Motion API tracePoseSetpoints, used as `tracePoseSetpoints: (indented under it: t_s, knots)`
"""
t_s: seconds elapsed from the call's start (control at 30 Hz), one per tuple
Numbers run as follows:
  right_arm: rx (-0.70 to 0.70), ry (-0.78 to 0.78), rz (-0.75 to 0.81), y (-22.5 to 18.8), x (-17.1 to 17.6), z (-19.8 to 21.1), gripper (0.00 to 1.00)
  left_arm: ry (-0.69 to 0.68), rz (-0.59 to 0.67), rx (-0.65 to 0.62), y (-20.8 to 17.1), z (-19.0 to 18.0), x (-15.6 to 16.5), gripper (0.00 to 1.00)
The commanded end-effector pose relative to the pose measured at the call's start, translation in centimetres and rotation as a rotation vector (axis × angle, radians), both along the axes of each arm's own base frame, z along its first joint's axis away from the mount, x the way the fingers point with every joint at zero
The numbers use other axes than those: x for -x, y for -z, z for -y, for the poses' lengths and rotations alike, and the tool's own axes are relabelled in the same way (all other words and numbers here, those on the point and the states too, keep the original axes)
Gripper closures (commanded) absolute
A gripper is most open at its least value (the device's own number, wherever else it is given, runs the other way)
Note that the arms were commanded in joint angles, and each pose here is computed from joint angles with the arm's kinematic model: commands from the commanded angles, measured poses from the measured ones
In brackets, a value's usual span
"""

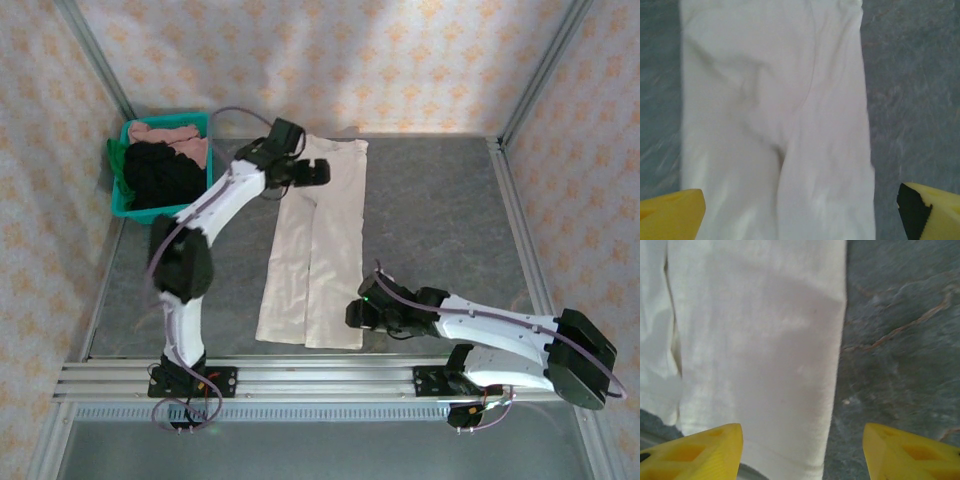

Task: Fold and stack the t-shirts

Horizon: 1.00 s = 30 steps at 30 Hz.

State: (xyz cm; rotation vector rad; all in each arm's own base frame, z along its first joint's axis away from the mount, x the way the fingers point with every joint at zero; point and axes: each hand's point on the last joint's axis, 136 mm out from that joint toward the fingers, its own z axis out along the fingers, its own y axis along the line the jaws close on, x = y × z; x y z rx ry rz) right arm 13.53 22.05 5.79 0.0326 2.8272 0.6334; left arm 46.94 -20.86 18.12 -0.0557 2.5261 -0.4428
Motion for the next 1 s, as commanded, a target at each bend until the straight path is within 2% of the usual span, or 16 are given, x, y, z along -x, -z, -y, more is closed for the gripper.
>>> tracePoseSetpoints:
  t_s: [0.0,0.07,0.2,0.3,0.4,0.5,0.63,0.73,0.9,0.97]
  knots:
    - [-0.024,-0.052,-0.024,-0.3,1.0,-1.2,0.36,0.002,-0.015,-0.066,1.8,-2.1,7.1,0.04]
    - [-0.006,-0.074,-0.047,0.1,1.4,-1.5,0.36,-0.018,-0.024,-0.084,3.1,-3.2,11.8,0.06]
    - [0.07,-0.09,-0.105,1.4,2.3,-1.2,0.41,-0.092,-0.149,-0.173,7.9,-6.4,20.7,0.15]
    - [0.14,-0.098,-0.115,1.7,2.7,-0.7,0.41,-0.1,-0.218,-0.176,10.2,-6.8,25.3,0.21]
    - [0.148,-0.102,-0.119,1.8,3.0,-1.1,0.4,-0.087,-0.227,-0.178,11.4,-7.0,28.4,0.21]
    - [0.131,-0.105,-0.129,1.9,3.3,-1.8,0.41,-0.076,-0.262,-0.158,13.0,-7.2,30.5,0.22]
    - [0.199,-0.096,-0.139,2.4,4.0,-1.2,0.39,-0.06,-0.285,-0.114,14.5,-6.6,32.4,0.3]
    - [0.21,-0.064,-0.129,2.7,3.8,-0.8,0.39,-0.041,-0.3,-0.091,15.4,-6.0,33.2,0.41]
    - [0.141,-0.072,-0.112,2.8,3.5,-2.6,0.46,-0.042,-0.316,-0.121,16.4,-6.7,33.8,0.5]
    - [0.16,-0.07,-0.123,3.2,3.5,-2.6,0.51,-0.034,-0.308,-0.102,16.6,-6.4,33.8,0.6]
